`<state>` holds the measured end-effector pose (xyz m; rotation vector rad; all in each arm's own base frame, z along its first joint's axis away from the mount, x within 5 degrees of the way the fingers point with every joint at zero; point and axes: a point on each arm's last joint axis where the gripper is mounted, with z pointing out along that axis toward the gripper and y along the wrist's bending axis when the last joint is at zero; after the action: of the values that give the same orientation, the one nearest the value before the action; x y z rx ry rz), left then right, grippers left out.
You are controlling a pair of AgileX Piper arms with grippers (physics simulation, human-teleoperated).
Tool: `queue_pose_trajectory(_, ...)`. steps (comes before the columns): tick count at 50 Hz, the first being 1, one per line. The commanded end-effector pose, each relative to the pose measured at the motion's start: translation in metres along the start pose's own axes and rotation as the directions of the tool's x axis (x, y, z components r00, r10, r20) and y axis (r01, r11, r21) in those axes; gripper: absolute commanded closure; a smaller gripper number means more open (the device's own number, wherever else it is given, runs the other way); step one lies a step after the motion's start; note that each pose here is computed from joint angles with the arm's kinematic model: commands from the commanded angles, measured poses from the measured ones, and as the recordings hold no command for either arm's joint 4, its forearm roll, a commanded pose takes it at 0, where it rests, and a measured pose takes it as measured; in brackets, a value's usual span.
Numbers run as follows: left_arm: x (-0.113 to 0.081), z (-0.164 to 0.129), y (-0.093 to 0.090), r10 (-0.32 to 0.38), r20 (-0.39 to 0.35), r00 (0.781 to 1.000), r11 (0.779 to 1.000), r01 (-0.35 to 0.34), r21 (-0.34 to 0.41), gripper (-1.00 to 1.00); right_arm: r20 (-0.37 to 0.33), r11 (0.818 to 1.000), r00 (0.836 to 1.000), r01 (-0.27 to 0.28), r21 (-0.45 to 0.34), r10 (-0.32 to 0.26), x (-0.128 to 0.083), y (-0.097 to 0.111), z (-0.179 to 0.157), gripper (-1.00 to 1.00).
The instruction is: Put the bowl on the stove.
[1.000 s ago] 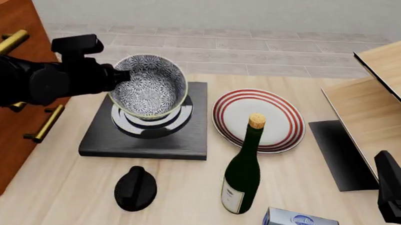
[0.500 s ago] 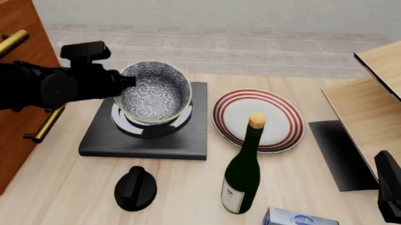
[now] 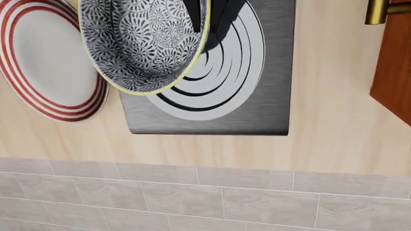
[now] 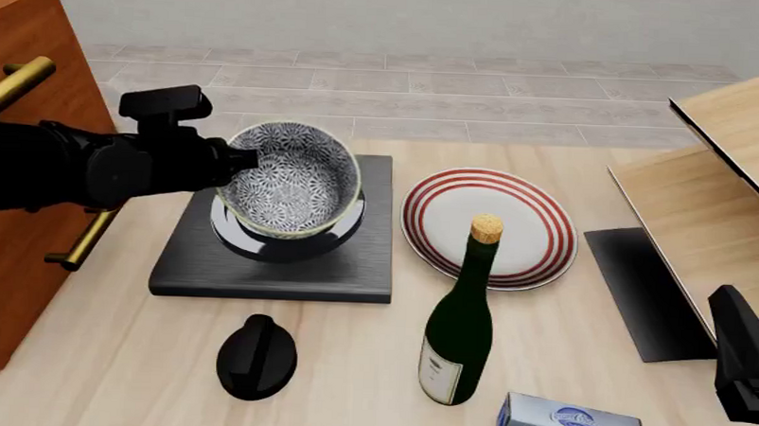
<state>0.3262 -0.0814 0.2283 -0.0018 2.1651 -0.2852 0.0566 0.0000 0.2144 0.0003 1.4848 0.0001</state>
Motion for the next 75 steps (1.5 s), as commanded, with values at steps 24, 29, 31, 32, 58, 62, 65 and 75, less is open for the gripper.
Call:
queue_pose_trajectory(24, -0.003, -0.003, 0.008, 0.001, 0.064, 0.998, 1.000, 0.000, -0.007, 1.00, 0.000, 1.000, 1.000, 0.000, 0.000, 0.000, 0.000, 0.000, 0.000, -1.00)
queue_pose_trajectory(29, -0.008, -0.007, 0.015, 0.005, 0.092, 0.996, 1.000, -0.003, -0.022, -1.00, 0.000, 1.000, 1.000, 0.000, 0.000, 0.000, 0.000, 0.000, 0.000, -1.00)
queue_pose_trajectory(31, -0.009, -0.008, 0.015, 0.002, 0.097, 0.995, 1.000, 0.000, -0.022, -1.00, 0.000, 1.000, 1.000, 0.000, 0.000, 0.000, 0.000, 0.000, 0.000, -1.00)
queue_pose_trajectory(32, -0.009, -0.009, 0.016, 0.003, 0.101, 0.995, 1.000, -0.001, -0.023, -1.00, 0.000, 1.000, 1.000, 0.000, 0.000, 0.000, 0.000, 0.000, 0.000, -1.00)
queue_pose_trajectory(58, -0.007, -0.019, 0.014, 0.007, 0.122, 0.993, 1.000, -0.006, -0.016, -1.00, 0.000, 1.000, 1.000, 0.000, 0.000, 0.000, 0.000, 0.000, 0.000, -1.00)
queue_pose_trajectory(62, -0.008, -0.025, 0.013, 0.009, 0.134, 0.991, 1.000, -0.007, -0.011, -1.00, 0.000, 1.000, 1.000, 0.000, 0.000, 0.000, 0.000, 0.000, 0.000, -1.00)
queue_pose_trajectory(65, -0.009, -0.028, 0.012, 0.008, 0.139, 0.990, 1.000, -0.007, -0.009, -1.00, 0.000, 1.000, 1.000, 0.000, 0.000, 0.000, 0.000, 0.000, 0.000, -1.00)
queue_pose_trajectory(75, -0.011, -0.037, 0.012, 0.006, 0.158, 0.987, 1.000, -0.006, -0.004, -1.00, 0.000, 1.000, 1.000, 0.000, 0.000, 0.000, 0.000, 0.000, 0.000, -1.00)
